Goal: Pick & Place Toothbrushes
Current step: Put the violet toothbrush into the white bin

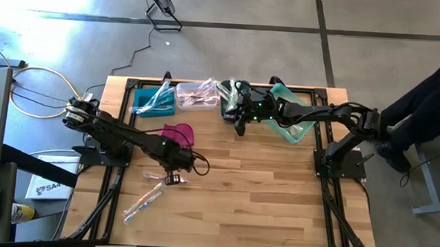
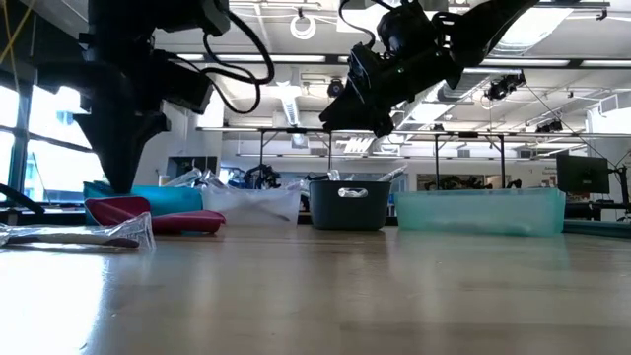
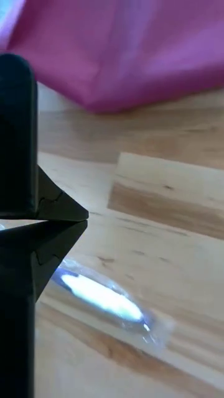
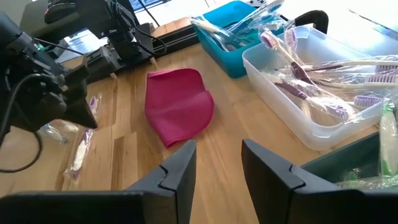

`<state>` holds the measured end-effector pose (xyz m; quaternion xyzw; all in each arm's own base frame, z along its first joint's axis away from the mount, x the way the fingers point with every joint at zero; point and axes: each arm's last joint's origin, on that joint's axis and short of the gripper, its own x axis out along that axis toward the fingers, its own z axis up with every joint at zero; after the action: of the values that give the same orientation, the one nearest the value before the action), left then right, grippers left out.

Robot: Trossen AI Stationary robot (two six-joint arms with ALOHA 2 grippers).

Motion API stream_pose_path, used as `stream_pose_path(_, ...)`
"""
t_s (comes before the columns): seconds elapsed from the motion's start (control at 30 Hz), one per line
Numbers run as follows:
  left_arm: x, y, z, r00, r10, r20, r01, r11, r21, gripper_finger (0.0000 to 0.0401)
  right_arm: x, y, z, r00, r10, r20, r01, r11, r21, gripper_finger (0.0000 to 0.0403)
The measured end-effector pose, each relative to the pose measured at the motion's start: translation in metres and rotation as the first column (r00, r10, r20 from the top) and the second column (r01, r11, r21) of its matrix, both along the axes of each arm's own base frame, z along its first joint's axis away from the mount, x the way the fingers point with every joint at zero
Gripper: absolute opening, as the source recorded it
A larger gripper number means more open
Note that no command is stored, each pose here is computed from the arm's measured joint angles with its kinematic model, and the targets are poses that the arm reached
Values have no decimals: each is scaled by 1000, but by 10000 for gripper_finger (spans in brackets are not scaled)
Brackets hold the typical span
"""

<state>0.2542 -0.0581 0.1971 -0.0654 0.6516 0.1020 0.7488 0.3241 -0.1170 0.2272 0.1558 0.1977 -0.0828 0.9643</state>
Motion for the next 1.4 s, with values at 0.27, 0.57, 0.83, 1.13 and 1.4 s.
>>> stream_pose_path(0.27,2,-2,0,997,-79,11,79,996,-45,1,0,0,0,1000,0,0,0,1000,0,121)
stream_pose_path(0.57,-1,-11,-2,990,-138,6,138,986,-89,91,0,0,0,1000,0,0,0,1000,-1,121)
stream_pose_path(0.83,-8,-11,-13,989,-146,-33,139,978,-154,155,0,0,0,1000,1,-5,-1,1000,2,121)
stream_pose_path(1.13,-5,-13,-24,995,-98,36,103,975,-199,157,-1,0,-2,1000,2,-20,-2,1000,8,121)
stream_pose_path(1.4,-11,-26,-34,988,-137,69,147,971,-186,157,-1,0,-3,1000,2,-27,-2,1000,11,121)
